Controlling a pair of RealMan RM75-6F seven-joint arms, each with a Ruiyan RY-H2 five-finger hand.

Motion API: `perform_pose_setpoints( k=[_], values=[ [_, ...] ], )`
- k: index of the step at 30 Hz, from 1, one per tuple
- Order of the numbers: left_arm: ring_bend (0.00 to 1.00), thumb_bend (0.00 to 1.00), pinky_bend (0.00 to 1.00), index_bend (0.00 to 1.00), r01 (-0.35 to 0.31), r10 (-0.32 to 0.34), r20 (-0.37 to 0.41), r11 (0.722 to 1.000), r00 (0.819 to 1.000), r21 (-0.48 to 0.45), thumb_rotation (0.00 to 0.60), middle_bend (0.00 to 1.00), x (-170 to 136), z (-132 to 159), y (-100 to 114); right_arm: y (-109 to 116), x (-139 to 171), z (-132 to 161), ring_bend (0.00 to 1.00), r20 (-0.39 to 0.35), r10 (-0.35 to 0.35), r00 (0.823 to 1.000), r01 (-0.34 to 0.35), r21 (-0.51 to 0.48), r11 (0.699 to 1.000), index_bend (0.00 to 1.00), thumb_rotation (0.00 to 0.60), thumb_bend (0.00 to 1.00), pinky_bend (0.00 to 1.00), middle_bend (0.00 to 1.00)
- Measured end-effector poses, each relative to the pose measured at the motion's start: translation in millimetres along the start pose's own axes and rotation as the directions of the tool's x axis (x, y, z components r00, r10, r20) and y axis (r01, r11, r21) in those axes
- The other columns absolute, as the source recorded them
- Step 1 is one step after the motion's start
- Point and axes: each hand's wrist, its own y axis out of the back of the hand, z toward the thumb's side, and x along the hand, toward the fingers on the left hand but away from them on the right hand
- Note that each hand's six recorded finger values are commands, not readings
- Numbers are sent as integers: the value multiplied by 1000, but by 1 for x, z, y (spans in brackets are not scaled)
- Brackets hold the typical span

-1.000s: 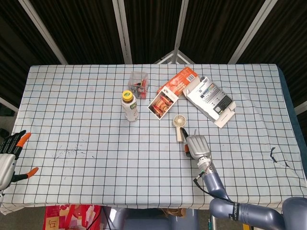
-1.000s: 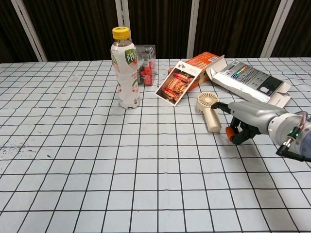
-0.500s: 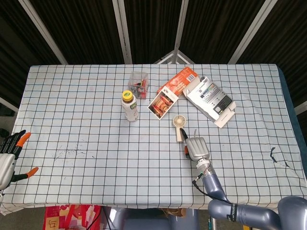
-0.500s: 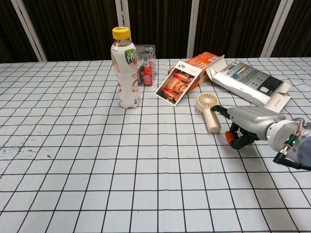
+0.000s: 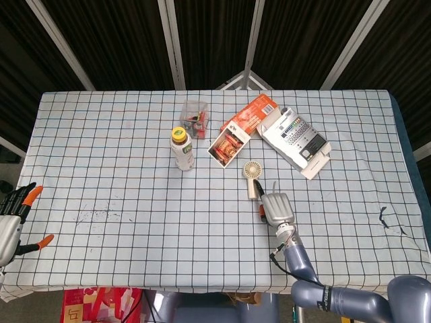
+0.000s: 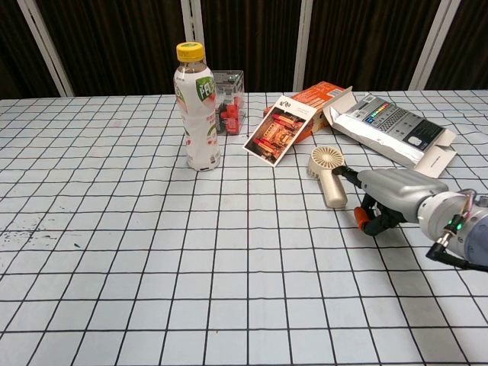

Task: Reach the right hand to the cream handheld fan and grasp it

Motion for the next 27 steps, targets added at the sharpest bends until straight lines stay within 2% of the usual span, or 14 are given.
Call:
perform_pose_setpoints(
  k=[3,7,13,17,21,24,27],
  values=[
    [0,18,0,0,-2,2,-1,1000,1000,0,600,0,0,0,0,10,2,4,876,-16,-37,999,36,-7,999,0,600,701,943,779],
    [0,18,0,0,-8,8,-1,1000,1000,3,600,0,-1,0,1,33,7,10,741,-42,-124,991,122,-31,992,0,600,701,798,669],
    [0,18,0,0,-16,16,-1,1000,1000,6,600,0,-1,1,1,80,33,4,562,-71,-287,955,282,-71,957,0,600,701,614,523],
    [0,18,0,0,-24,24,5,1000,1000,12,600,0,-3,2,2,99,59,-19,339,-60,-350,935,346,-65,936,0,600,668,415,358],
    [0,18,0,0,-33,32,14,999,999,30,600,0,-4,3,2,101,94,-51,88,-55,-358,932,358,-20,934,0,600,564,217,141],
    [0,18,0,0,-35,35,16,998,999,49,600,0,-5,4,1,98,122,-77,9,-51,-356,933,357,31,933,0,600,471,100,28],
    [0,18,0,0,-39,38,15,996,999,85,600,0,-4,2,1,96,153,-105,0,-41,-361,932,363,106,926,0,600,431,60,0]
  ],
)
